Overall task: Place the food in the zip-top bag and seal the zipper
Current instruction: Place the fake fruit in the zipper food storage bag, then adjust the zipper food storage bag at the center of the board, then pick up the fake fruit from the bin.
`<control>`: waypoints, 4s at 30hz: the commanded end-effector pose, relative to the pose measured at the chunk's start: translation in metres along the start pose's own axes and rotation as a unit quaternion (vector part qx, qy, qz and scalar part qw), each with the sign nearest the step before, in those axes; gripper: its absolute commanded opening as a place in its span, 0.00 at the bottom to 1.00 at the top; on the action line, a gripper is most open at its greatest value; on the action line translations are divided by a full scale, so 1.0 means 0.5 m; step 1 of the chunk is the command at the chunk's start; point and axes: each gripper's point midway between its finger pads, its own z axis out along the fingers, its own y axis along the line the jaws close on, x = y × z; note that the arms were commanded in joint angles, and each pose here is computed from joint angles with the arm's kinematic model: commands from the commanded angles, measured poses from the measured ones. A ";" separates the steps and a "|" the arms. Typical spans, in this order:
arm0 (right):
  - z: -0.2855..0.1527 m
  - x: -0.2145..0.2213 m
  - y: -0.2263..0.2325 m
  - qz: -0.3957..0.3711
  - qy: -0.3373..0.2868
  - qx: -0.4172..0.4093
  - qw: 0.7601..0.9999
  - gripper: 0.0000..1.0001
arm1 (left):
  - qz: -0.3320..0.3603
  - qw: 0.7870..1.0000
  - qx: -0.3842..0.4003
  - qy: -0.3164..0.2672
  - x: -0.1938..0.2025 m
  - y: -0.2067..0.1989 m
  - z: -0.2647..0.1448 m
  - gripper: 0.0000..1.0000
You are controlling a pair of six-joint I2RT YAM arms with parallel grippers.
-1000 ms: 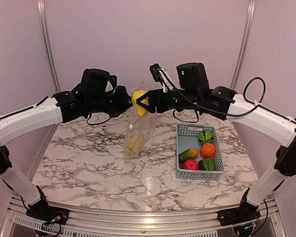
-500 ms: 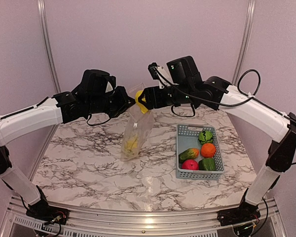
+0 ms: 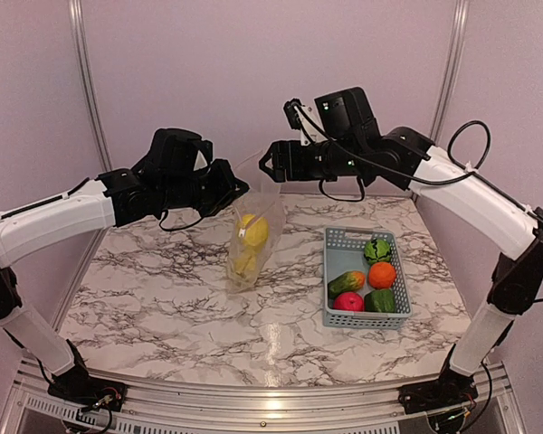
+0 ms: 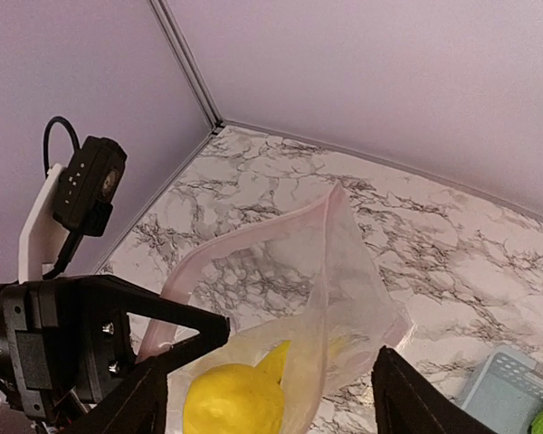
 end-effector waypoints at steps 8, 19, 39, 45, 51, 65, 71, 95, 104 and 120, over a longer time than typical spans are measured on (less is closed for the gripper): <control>0.049 0.093 -0.057 0.024 0.082 0.046 0.995 0.54 | 0.013 1.000 0.002 0.004 0.000 0.001 -0.013 0.00; 0.051 0.078 -0.034 0.036 0.097 0.013 0.995 0.00 | 0.056 0.998 -0.036 0.014 -0.003 0.014 -0.011 0.16; 0.044 0.059 -0.024 0.043 0.088 0.006 0.995 0.00 | 0.123 0.980 -0.113 0.109 0.043 0.058 -0.026 0.15; 0.042 0.061 -0.010 0.045 0.093 -0.014 0.995 0.00 | 0.145 0.981 -0.098 0.087 0.012 0.023 -0.034 0.00; 0.018 0.013 0.002 0.047 0.064 -0.029 0.996 0.00 | 0.178 0.976 -0.112 0.051 -0.045 -0.012 -0.065 0.00; -0.005 0.016 -0.009 0.094 0.062 -0.080 0.990 0.08 | 0.208 0.959 -0.169 0.095 -0.014 0.049 -0.041 0.00; -0.036 0.025 -0.078 0.086 0.057 -0.042 0.994 0.19 | 0.215 0.956 -0.172 0.097 -0.012 0.054 -0.038 0.00; -0.155 0.324 -0.457 0.132 0.161 0.237 0.949 0.47 | 0.225 0.955 -0.166 0.098 -0.017 0.045 -0.042 0.00; -0.108 0.322 -0.563 0.093 0.198 0.294 0.931 0.55 | 0.225 0.955 -0.163 0.104 -0.012 0.046 -0.041 0.00; -0.042 0.371 -0.675 0.023 0.263 0.370 0.891 0.66 | 0.217 0.957 -0.163 0.105 -0.008 0.050 -0.047 0.00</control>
